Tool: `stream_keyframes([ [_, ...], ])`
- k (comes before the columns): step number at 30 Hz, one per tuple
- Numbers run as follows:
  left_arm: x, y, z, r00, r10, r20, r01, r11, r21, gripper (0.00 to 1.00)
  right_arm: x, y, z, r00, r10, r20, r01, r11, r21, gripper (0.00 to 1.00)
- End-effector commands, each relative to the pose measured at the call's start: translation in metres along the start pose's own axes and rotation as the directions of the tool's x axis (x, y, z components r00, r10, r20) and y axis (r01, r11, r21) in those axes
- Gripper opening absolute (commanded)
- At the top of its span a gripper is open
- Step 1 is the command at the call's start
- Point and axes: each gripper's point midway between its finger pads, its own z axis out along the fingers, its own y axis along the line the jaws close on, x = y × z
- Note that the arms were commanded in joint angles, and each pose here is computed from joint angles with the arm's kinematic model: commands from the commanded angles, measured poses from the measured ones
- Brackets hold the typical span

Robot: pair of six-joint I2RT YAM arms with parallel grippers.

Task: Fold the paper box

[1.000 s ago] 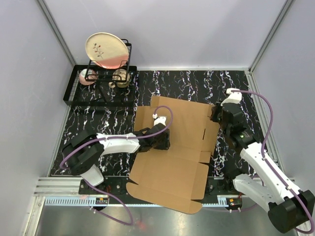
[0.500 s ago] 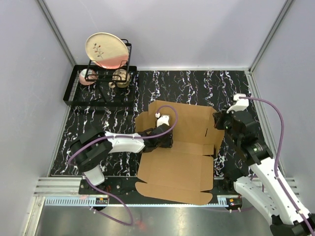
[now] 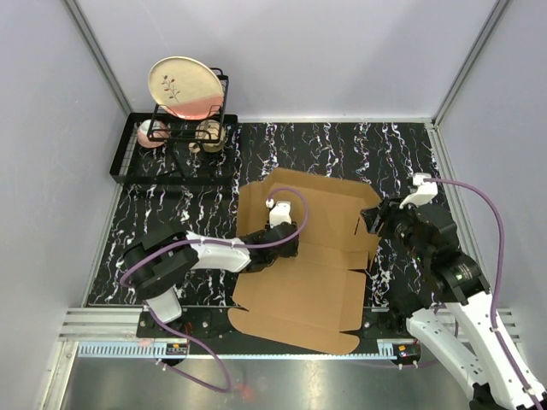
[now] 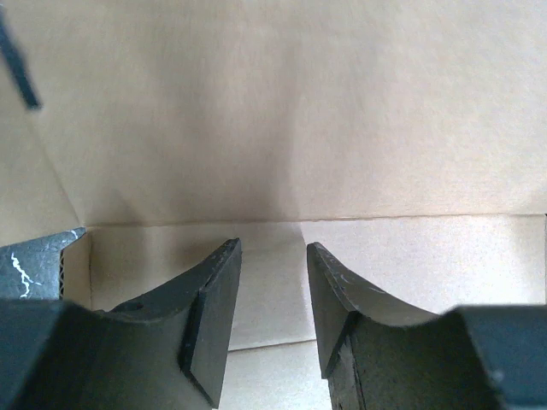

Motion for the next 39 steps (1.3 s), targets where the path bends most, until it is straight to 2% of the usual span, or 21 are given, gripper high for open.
stream_keyframes([
  [1,0.076,0.061,0.001,0.976,0.084,-0.201,-0.116,0.981,-0.156,0.44,-0.046,0.021,-0.019,0.995,0.016,0.100,-0.011,0.999,-0.049,0.65],
  [4,0.084,0.065,0.001,0.974,0.081,-0.210,-0.115,0.981,-0.156,0.44,-0.070,0.027,-0.020,0.991,-0.019,0.132,0.025,0.999,-0.043,0.71],
  [6,0.091,0.068,0.002,0.971,0.084,-0.222,-0.122,0.979,-0.165,0.44,-0.088,0.034,-0.021,0.987,-0.041,0.154,0.049,0.998,-0.048,0.71],
  [9,0.100,0.074,0.004,0.967,0.076,-0.242,-0.121,0.977,-0.176,0.43,-0.104,0.046,-0.003,0.989,-0.078,0.128,0.085,0.995,-0.055,0.71],
  [10,0.102,0.073,0.005,0.966,0.070,-0.250,-0.115,0.978,-0.171,0.43,-0.098,0.046,0.020,0.994,-0.088,0.064,0.091,0.995,-0.041,0.71],
  [12,0.106,0.074,0.005,0.963,0.065,-0.260,-0.113,0.978,-0.173,0.43,-0.105,0.047,0.039,0.996,-0.083,0.042,0.084,0.996,-0.010,0.70],
  [14,0.103,0.073,0.002,0.965,0.069,-0.252,-0.114,0.979,-0.168,0.43,-0.098,0.035,0.076,0.998,-0.069,-0.011,0.069,0.995,0.078,0.69],
  [16,0.099,0.073,0.000,0.968,0.076,-0.240,-0.119,0.978,-0.170,0.43,-0.088,0.031,0.115,0.994,-0.105,-0.043,0.109,0.990,0.092,0.67],
  [18,0.093,0.072,-0.002,0.971,0.075,-0.228,-0.115,0.979,-0.169,0.43,-0.077,0.024,0.154,0.977,-0.185,-0.107,0.197,0.974,0.110,0.67],
  [22,0.097,0.080,-0.008,0.969,0.068,-0.238,-0.115,0.975,-0.192,0.43,-0.063,0.025,0.217,0.907,-0.346,-0.239,0.364,0.931,0.032,0.68],
  [25,0.098,0.084,-0.013,0.970,0.060,-0.237,-0.109,0.974,-0.198,0.43,-0.068,0.028,0.256,0.930,-0.285,-0.232,0.275,0.959,-0.073,0.68],
  [26,0.098,0.086,-0.014,0.969,0.062,-0.238,-0.112,0.973,-0.200,0.43,-0.066,0.040,0.262,0.935,-0.275,-0.223,0.242,0.956,-0.165,0.69],
  [27,0.098,0.087,-0.015,0.968,0.063,-0.241,-0.114,0.972,-0.204,0.43,-0.071,0.038,0.277,0.943,-0.268,-0.198,0.231,0.954,-0.194,0.69],
  [29,0.099,0.087,-0.016,0.967,0.063,-0.247,-0.115,0.973,-0.200,0.43,-0.075,0.050,0.288,0.946,-0.266,-0.186,0.201,0.931,-0.306,0.69],
  [32,0.104,0.087,-0.015,0.962,0.061,-0.265,-0.116,0.974,-0.195,0.43,-0.069,0.044,0.311,0.962,-0.183,-0.204,0.074,0.891,-0.449,0.66],
  [35,0.107,0.085,-0.013,0.957,0.071,-0.282,-0.129,0.973,-0.193,0.43,-0.057,0.042,0.331,0.959,-0.151,-0.242,-0.011,0.829,-0.559,0.64],
  [37,0.109,0.088,-0.013,0.952,0.082,-0.295,-0.146,0.968,-0.202,0.43,-0.026,0.032,0.347,0.932,-0.154,-0.327,-0.069,0.813,-0.578,0.64],
  [38,0.109,0.089,-0.012,0.951,0.085,-0.298,-0.151,0.967,-0.207,0.43,-0.034,0.036,0.352,0.935,-0.170,-0.312,-0.054,0.801,-0.597,0.63],
  [39,0.110,0.091,-0.013,0.950,0.085,-0.299,-0.154,0.964,-0.216,0.43,-0.010,0.026,0.361,0.912,-0.175,-0.370,-0.086,0.803,-0.590,0.63],
])
